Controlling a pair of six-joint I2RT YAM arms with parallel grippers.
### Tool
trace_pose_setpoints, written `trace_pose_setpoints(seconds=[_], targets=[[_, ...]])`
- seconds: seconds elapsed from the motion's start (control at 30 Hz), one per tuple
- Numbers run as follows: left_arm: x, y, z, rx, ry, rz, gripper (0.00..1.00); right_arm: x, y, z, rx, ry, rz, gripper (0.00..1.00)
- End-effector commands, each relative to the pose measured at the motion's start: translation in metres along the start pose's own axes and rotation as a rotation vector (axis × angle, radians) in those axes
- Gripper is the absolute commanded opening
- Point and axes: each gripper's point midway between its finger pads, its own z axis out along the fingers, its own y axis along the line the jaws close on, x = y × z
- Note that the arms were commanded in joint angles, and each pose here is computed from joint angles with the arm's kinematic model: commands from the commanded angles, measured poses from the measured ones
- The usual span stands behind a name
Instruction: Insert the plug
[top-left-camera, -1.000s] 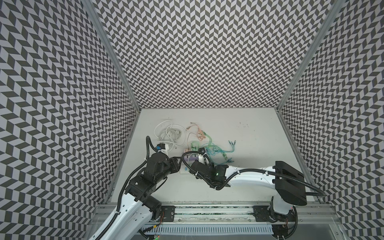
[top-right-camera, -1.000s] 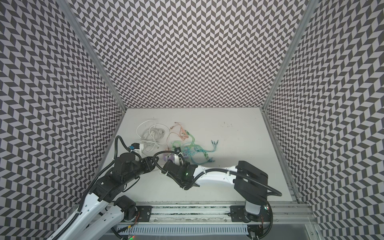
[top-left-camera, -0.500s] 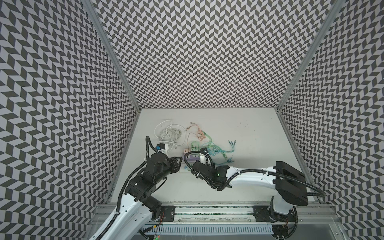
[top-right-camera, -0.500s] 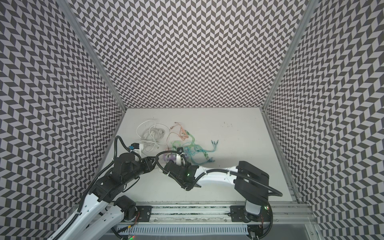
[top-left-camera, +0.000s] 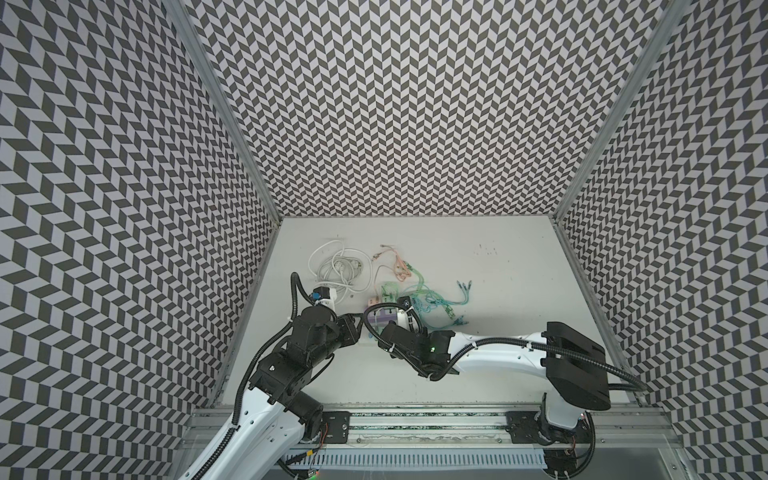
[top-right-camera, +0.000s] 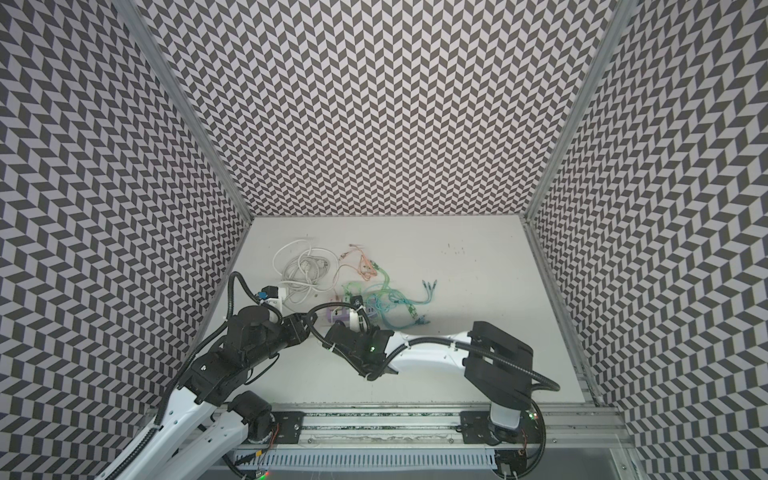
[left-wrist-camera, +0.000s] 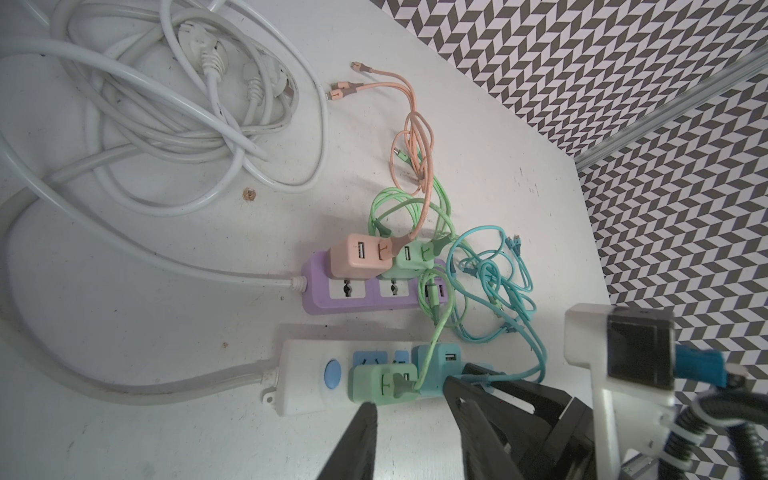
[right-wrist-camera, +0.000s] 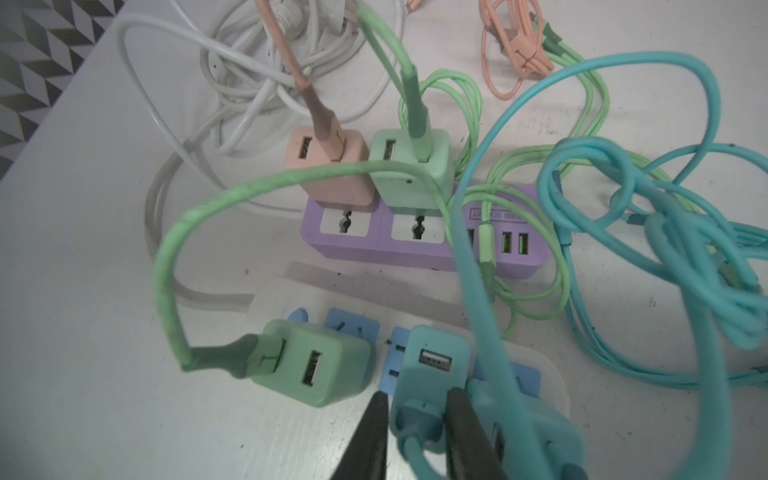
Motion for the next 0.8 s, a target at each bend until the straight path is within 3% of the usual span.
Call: trace_pose_setpoints(seconds=[0.0, 0.17, 0.57, 0.77], targets=[[-0.009, -0.002, -0.004, 0.001, -0.033, 0.002, 0.37, 0.013, -0.001, 0.002, 0.026, 0.062, -0.03, 0.33], [-0.009, -0.003, -0.006, 0.009, -0.038, -0.001, 0.37, 0.009, 0.005, -0.007, 0.006, 0.062, -0.026, 0.44], [-0.013, 0.002, 0.003, -0.027, -0.038, 0.005, 0.45, 0.013, 0.028, -0.037, -0.108, 0.119, -0.067, 0.55], [-0.018, 0.011, 0.008, -0.07, -0.043, 0.002, 0.55, 0.0, 0.042, -0.073, -0.286, 0.093, -0.168, 0.65]])
